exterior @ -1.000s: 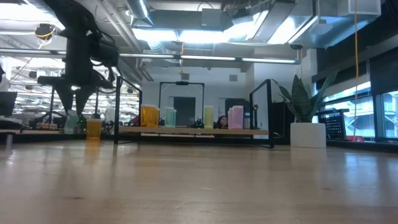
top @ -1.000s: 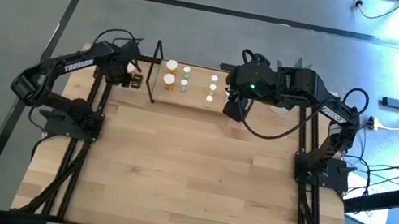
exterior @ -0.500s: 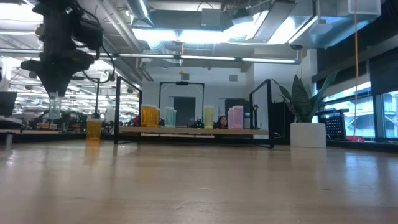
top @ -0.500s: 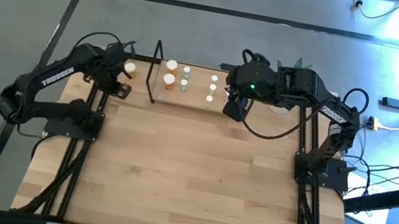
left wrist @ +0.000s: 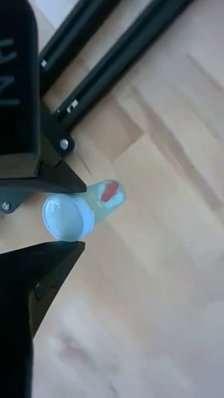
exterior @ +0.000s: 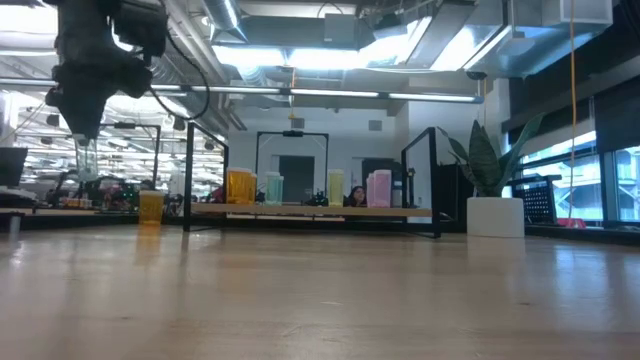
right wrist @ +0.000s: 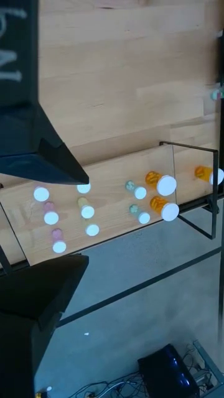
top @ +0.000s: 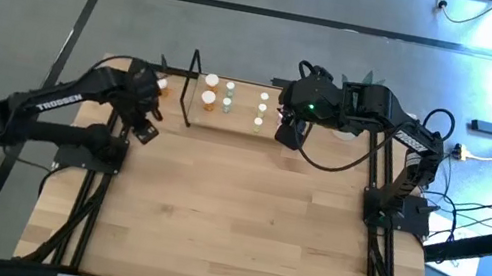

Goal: Pick and place medicine bottles onto shelf by color
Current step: Put the blue pill bottle on the shelf aligned with the other blue pill bottles

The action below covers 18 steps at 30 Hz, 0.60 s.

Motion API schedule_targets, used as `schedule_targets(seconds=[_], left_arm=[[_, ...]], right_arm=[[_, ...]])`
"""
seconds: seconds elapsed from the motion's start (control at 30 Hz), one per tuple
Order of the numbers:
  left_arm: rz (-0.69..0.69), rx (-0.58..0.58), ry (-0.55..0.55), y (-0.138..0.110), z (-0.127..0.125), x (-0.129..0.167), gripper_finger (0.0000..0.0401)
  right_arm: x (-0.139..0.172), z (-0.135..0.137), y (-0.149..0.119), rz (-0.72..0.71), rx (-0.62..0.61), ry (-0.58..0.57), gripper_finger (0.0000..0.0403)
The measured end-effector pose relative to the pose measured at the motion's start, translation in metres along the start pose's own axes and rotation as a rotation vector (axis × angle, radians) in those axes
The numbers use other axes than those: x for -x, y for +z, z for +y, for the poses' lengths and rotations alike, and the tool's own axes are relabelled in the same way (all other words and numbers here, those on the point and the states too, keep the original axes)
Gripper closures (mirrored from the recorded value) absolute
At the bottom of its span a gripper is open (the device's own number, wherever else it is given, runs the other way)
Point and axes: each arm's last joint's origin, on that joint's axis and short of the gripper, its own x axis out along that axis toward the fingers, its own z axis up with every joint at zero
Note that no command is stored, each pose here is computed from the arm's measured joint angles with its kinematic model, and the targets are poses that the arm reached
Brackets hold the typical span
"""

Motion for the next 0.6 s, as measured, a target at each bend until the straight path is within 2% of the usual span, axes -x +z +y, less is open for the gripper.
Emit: schedule_targets(seconds=[0.2,0.5,0.6], left_arm=[[-0.014,-0.053,-0.036,-0.005,-0.021,-0.002,0.0296],[-0.151,-0.055,-0.162,-0.001,-0.062,-0.006,0.0296],[-0.155,-0.059,-0.196,0.004,-0.08,-0.014,0.0296]], right_arm=[[0.0,0.0,0.0,0.0,0.0,0.0,0.0205],[0.0,0.0,0.004,-0.034,-0.018,0.002,0.0205],[0.0,0.003,0.003,-0.03,0.017,0.087,0.0205]])
